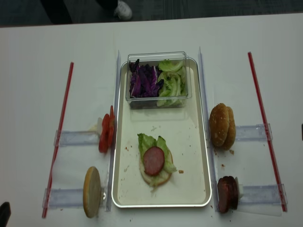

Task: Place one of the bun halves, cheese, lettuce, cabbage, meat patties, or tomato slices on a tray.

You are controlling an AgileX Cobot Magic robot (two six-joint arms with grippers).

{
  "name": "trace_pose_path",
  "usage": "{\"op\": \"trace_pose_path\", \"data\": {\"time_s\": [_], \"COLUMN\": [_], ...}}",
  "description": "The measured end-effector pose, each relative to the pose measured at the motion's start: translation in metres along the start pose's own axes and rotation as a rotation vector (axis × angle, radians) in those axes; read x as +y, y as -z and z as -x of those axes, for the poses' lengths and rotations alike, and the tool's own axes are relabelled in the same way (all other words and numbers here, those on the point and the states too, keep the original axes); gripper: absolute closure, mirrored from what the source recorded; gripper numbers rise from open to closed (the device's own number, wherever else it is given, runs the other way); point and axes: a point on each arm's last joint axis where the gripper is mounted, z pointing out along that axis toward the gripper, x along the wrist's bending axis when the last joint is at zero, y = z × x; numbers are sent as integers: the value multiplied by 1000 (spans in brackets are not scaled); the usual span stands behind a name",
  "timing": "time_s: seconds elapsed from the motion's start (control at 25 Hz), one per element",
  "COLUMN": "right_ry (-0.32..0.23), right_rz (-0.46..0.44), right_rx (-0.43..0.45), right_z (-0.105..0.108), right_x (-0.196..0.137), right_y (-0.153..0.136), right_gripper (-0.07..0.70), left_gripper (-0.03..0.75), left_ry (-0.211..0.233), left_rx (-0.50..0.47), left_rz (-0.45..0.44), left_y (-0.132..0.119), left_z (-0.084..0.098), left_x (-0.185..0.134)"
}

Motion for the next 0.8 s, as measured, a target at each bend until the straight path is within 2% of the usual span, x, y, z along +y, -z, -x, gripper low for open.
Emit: {"op": "trace_pose_path", "data": {"time_s": [0.28,0.8], "right_ry": [17,40], "right_rz": [98,207], "right_rx": [12,19], "right_z": [2,10], "right_x": [-28,-79], "right_y": [16,17], "right_gripper": [258,258], "left_gripper": [411,411], "left_ry": [0,0], "left_rx": [0,0], "left_rz": [0,0], "left_y": [0,0], "left_z": [0,0], "left_x": [0,0]}}
